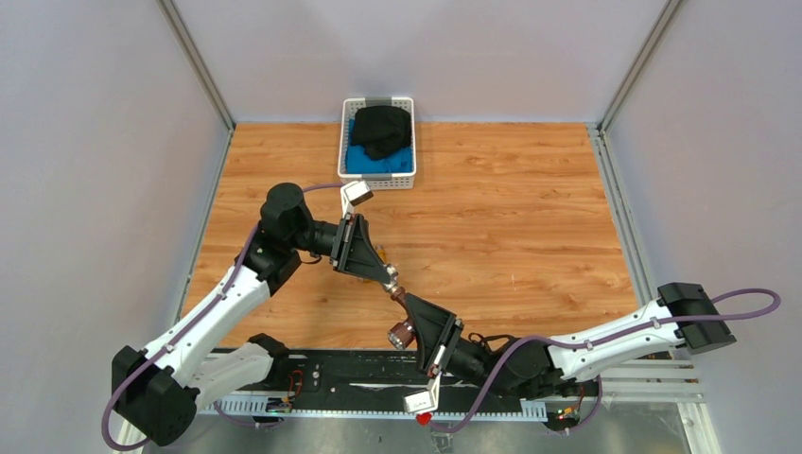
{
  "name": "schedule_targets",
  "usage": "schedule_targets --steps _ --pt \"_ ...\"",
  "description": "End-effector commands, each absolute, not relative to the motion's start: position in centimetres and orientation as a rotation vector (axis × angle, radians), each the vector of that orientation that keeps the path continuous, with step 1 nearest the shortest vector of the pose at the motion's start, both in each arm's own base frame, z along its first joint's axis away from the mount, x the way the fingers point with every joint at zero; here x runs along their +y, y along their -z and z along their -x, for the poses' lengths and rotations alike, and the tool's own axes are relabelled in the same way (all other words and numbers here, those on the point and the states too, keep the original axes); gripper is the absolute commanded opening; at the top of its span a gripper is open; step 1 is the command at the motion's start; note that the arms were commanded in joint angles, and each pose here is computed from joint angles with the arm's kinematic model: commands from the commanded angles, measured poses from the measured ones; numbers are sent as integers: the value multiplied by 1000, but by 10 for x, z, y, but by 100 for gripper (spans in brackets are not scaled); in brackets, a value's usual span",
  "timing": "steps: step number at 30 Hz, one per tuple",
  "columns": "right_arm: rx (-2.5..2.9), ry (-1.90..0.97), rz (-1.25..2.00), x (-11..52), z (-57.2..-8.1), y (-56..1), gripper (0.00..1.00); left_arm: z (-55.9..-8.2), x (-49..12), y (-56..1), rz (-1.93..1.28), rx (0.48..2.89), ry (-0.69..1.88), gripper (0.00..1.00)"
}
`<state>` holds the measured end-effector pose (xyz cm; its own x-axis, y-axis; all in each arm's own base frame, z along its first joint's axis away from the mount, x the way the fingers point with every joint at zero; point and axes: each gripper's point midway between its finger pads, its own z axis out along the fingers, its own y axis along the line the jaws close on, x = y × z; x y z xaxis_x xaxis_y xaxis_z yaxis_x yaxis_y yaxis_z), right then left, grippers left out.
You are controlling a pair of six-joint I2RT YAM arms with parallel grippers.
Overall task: Install the water faucets
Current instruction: Install the water faucet onto the adaptor.
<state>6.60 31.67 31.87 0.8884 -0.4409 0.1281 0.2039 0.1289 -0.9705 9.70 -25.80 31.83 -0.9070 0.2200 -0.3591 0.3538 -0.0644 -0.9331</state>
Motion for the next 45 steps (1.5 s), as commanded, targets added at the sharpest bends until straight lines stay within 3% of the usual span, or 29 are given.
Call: schedule_targets --steps 1,45 --pt "172 429 1240 318 -58 -360 0 -76 -256 -305 -711 2147 2194 0" --pt "425 356 1181 314 -85 -345 0 -86 -260 -331 -758 2008 2063 0"
